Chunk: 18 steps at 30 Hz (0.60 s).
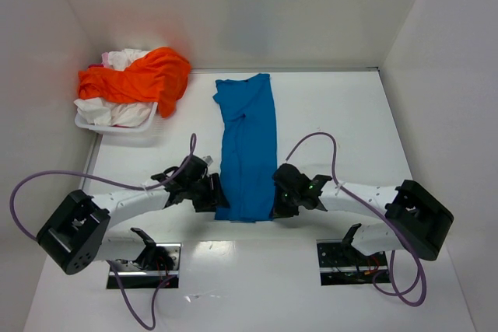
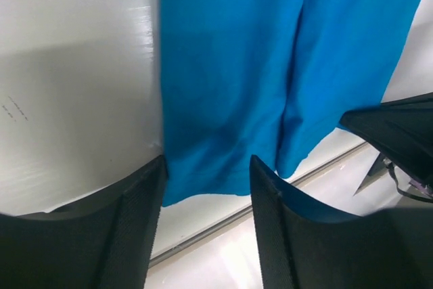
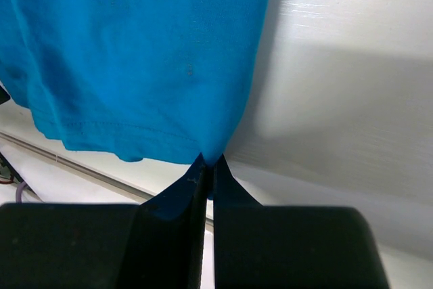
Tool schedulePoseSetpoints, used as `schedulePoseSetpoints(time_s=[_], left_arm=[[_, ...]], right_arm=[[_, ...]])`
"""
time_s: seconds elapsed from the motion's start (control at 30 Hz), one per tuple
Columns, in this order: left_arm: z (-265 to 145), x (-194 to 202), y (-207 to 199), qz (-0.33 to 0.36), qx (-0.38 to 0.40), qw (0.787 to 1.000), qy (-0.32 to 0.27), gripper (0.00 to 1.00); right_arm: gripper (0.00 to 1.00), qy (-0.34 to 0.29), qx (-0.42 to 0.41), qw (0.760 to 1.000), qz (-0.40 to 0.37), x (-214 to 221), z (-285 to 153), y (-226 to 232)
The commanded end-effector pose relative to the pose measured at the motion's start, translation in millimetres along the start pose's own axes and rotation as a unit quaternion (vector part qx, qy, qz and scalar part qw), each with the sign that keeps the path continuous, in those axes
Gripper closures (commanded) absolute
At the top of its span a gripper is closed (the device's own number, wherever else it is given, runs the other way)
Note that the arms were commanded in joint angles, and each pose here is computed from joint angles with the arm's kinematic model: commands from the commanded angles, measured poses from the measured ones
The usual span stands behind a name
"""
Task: Fold and stack the t-shirts
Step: Grab the bottom of the folded rectangular tshirt with both arms
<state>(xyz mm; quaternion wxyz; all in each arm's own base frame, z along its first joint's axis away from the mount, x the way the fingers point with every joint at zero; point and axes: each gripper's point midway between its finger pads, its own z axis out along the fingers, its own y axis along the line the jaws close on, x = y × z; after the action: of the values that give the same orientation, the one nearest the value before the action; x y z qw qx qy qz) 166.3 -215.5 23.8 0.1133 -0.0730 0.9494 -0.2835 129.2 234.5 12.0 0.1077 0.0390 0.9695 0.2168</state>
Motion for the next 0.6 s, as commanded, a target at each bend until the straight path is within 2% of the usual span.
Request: schedulePoseSetpoints(time_s=[0.0, 0.1, 0.23, 0.37, 0.4, 0.53, 0.57], left_arm=[[5.7, 19.8, 24.9, -0.027, -0.034, 0.999, 0.025, 0.4], [4.5, 27.3, 27.6, -0.036, -0.027, 0.998, 0.031, 0.43], [4.9, 31.7, 31.9, -0.05, -0.03, 0.998, 0.032, 0.55], [5.9, 34.9, 32.4, -0.051, -0.029, 0.998, 0.034, 0.74], [5.9, 34.9, 32.4, -0.051, -0.029, 0.998, 0.034, 0.82], [0.6, 34.9, 32.4, -0.052, -0.034, 0.998, 0.033, 1.0], [-2.2, 32.4, 28.2, -0.05, -0.03, 0.998, 0.029, 1.0]], right_arm=[[0.97, -0.023, 0.005, 1.0, -0.006, -8.7, -3.7, 2.9], [0.96, -0.025, 0.001, 1.0, -0.007, -9.5, -5.3, 4.5], [0.96, -0.025, 0.001, 1.0, -0.007, -9.6, -5.3, 4.5], [0.96, -0.025, 0.001, 1.0, -0.007, -9.6, -5.3, 4.5], [0.96, -0.025, 0.001, 1.0, -0.007, -9.6, -5.3, 4.5], [0.98, -0.031, 0.001, 0.999, -0.011, -11.1, -8.7, 4.1], [1.0, -0.03, 0.003, 0.999, -0.011, -10.0, -10.9, 2.8]])
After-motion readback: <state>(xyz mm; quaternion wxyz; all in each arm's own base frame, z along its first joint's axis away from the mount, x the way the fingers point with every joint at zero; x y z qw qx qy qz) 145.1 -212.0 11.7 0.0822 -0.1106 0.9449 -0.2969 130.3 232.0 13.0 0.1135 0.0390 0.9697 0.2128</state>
